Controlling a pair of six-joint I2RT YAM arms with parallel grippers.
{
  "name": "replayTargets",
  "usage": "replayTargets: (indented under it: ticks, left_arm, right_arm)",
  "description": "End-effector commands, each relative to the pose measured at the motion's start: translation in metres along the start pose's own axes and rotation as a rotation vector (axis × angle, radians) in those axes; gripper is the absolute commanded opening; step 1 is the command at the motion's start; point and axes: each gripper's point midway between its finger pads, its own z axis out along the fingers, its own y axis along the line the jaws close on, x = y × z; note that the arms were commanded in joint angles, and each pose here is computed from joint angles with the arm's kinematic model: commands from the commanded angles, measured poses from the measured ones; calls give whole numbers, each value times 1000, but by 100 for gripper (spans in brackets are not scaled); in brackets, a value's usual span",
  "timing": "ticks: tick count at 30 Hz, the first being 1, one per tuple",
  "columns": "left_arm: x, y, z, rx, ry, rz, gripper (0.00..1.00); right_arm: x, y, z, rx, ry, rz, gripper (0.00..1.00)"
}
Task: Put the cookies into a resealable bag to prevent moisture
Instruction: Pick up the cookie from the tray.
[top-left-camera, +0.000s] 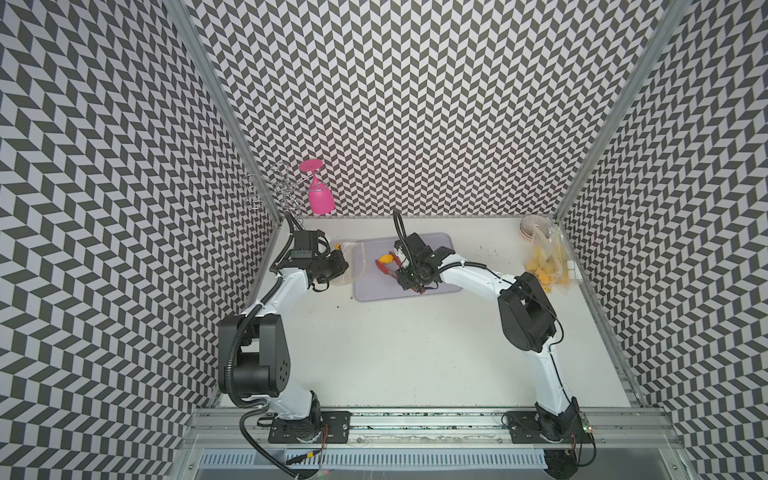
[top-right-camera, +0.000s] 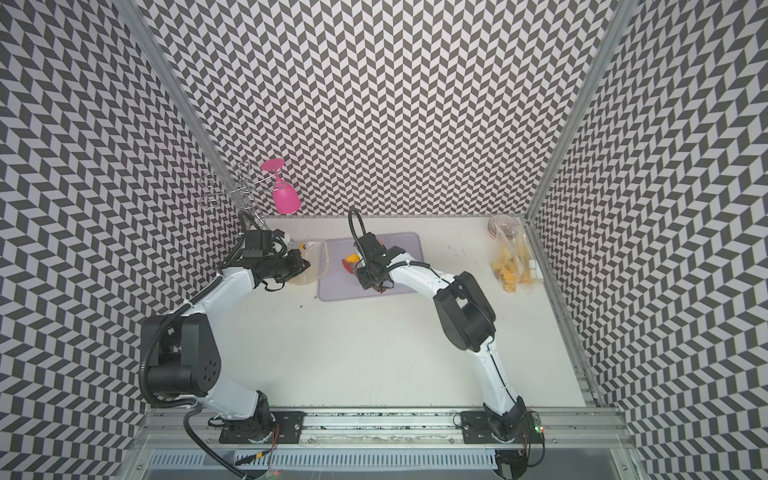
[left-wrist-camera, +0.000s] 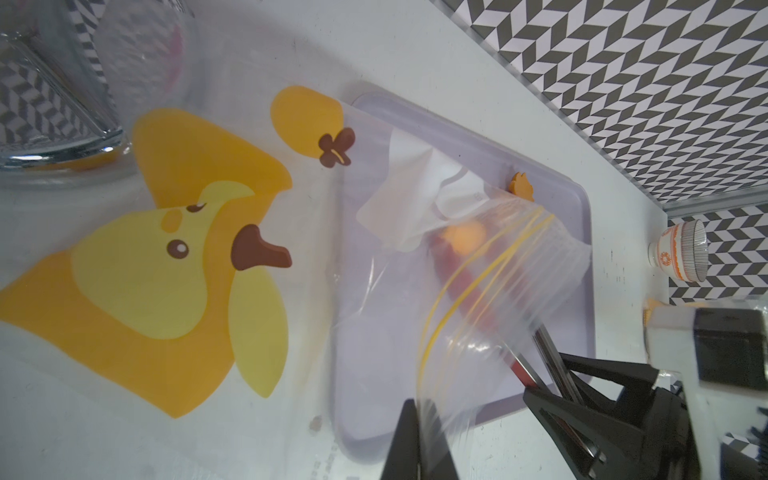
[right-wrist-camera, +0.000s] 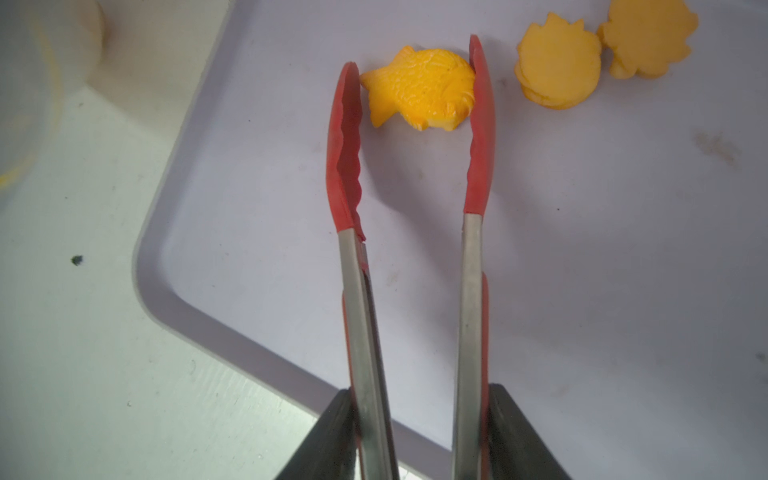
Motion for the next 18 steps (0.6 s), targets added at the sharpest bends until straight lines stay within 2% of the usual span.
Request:
replayTargets:
  ticks: [1, 10, 14, 18]
  left_arm:
    - [2, -7, 2, 24, 2, 27, 0]
    - [14, -20, 13, 37, 46, 68, 0]
    - [20, -25, 17, 38, 66, 82, 0]
    - [22, -27, 19, 40, 75, 88, 0]
  right_arm:
    - [-31, -3, -52, 19, -150, 7, 45]
    - [-21, -12, -114, 56, -255, 3, 40]
    - [-30, 5, -144, 14, -320, -48, 40]
    - [-32, 30, -157, -30, -364, -130, 39]
